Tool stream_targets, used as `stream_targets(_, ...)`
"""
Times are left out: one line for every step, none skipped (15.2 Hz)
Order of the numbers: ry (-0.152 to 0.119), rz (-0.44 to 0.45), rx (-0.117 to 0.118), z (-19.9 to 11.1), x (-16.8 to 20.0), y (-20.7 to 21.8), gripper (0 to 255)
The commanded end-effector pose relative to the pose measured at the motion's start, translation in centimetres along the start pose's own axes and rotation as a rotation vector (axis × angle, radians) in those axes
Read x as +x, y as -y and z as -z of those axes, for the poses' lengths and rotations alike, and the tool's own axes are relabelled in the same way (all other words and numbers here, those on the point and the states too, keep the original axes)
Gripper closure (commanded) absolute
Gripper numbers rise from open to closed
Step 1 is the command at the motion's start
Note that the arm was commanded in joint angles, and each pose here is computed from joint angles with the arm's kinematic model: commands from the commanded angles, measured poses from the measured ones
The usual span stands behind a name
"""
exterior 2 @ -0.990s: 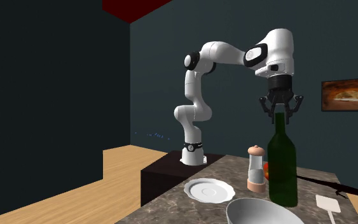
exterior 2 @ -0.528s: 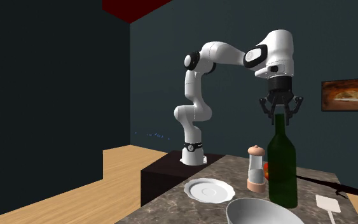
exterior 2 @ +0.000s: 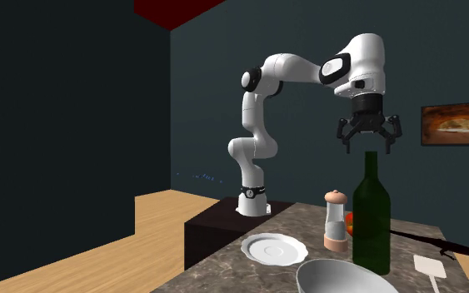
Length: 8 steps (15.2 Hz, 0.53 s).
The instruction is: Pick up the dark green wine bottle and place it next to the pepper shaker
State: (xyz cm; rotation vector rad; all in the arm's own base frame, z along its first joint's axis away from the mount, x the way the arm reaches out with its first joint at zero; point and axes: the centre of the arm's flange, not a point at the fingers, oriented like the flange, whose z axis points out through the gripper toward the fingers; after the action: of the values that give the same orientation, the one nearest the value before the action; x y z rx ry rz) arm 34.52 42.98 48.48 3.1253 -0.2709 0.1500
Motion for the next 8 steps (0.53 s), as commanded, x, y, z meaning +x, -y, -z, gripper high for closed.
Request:
stream_targets(0.0, 0.0, -0.001, 2.4, 0.0, -0.1, 0)
stream_targets(0.0, 0.0, -0.001, 3.4, 0.0, -0.1, 0)
stream_targets(0.0, 0.0, -0.001, 3.4, 0.0, -0.1, 0)
stream_targets(0.0, 0.0, -0.001, 3.4, 0.0, -0.1, 0)
stream_targets(0.0, 0.0, -0.001, 3.4, 0.0, -0.1, 0)
stream_targets(0.0, 0.0, -0.001, 3.4, 0.0, -0.1, 0)
stream_targets(0.0, 0.0, -0.001, 3.4, 0.0, -0.1, 0)
stream_targets(0.0, 0.0, -0.001, 3.4, 0.0, -0.1, 0)
